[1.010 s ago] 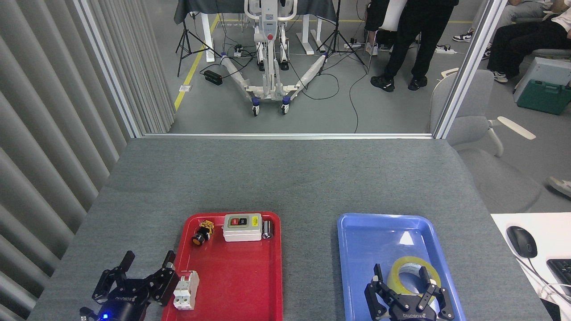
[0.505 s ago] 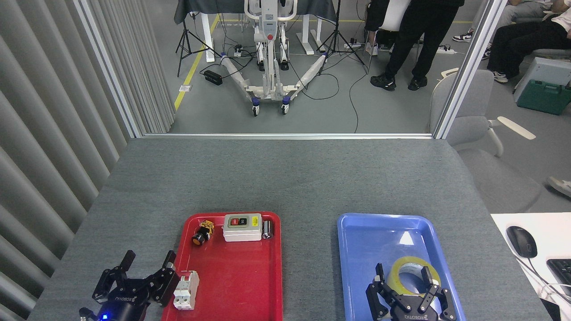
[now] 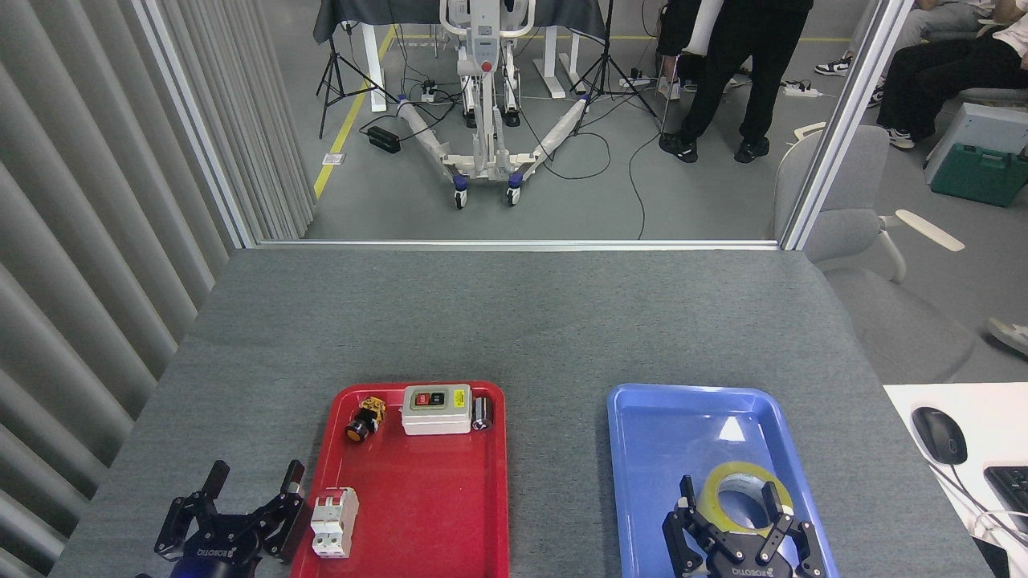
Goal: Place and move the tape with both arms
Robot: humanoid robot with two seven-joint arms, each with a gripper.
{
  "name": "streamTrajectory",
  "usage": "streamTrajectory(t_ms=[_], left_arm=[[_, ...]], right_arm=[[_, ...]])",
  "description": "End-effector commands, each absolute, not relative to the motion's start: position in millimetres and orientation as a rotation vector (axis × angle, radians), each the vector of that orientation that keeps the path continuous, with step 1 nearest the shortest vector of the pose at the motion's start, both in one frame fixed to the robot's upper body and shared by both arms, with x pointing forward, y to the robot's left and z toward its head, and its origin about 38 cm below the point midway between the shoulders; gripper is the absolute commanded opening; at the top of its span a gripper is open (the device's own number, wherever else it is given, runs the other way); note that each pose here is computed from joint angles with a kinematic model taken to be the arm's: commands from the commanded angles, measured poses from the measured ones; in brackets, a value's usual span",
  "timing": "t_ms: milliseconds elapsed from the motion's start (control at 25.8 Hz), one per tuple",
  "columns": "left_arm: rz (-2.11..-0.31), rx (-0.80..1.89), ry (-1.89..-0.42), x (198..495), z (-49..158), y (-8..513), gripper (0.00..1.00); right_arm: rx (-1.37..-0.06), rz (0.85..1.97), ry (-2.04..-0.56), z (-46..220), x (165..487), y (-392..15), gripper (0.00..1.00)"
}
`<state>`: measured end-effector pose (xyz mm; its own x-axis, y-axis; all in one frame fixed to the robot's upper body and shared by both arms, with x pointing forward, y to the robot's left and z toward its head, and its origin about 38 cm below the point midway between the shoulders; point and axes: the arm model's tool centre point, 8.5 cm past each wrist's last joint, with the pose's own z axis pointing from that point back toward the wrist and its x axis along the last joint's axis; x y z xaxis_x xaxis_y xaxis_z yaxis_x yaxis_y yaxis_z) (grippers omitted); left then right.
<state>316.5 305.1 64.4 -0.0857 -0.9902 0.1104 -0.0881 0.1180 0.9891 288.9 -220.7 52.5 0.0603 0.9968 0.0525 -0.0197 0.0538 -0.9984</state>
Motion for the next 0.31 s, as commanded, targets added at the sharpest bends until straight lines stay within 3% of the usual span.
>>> streamTrajectory(t_ms=[0, 272], left_arm=[[-1.134, 1.162, -1.388, 313.4, 62.1, 306.0, 1.00], [-1.096, 1.153, -1.379, 313.2, 63.2, 315.5, 1.00]], right_arm=[[-1.187, 1.134, -1.173, 52.8, 289.0, -222.6, 1.00], [-1.185, 1.137, -1.178, 52.9, 289.0, -221.6, 1.00]])
